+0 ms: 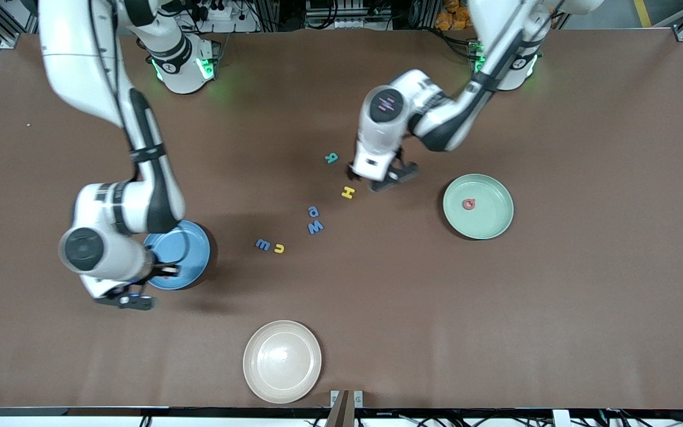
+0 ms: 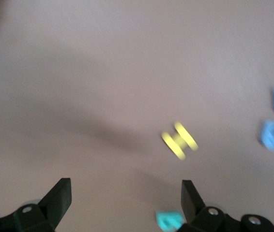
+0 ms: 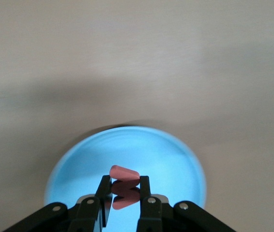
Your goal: Sort upper and lower case letters into plates
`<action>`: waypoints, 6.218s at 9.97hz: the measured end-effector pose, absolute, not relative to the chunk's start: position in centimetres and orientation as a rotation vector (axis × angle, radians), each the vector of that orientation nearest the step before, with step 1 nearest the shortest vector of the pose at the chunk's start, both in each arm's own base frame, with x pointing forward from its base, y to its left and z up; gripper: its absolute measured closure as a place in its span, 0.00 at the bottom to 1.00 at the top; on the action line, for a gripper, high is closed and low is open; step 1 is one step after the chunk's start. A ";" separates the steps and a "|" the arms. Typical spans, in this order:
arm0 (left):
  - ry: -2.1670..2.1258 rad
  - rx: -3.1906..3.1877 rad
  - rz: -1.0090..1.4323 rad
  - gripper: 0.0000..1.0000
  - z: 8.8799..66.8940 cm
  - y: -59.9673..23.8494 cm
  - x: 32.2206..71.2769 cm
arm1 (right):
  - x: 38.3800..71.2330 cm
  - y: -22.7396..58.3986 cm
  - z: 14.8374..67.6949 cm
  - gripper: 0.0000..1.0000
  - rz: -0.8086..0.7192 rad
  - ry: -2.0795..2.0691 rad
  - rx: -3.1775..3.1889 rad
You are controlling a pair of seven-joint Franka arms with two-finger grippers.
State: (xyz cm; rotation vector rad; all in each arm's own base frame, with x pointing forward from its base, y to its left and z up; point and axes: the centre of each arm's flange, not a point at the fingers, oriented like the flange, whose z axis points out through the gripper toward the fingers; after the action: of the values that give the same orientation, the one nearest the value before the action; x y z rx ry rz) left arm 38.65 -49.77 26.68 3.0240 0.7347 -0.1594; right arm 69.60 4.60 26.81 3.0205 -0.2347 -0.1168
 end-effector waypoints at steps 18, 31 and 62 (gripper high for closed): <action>0.632 3.152 -0.161 0.07 16.4 -57.1 34.0 | 67.2 15.4 27.8 0.00 -0.119 0.026 3.090; 0.825 3.116 -0.209 0.34 16.5 -57.4 33.2 | 66.5 17.5 28.6 0.00 -0.140 0.467 3.083; -0.399 3.444 -0.314 0.61 22.1 -26.4 48.9 | 49.0 41.8 18.8 0.00 0.125 0.493 3.109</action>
State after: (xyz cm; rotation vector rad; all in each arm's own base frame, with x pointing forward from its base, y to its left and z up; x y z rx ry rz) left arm 48.92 -26.45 22.06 3.4444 -0.3993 -0.3140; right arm 49.00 41.77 18.76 3.1093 0.4925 0.1249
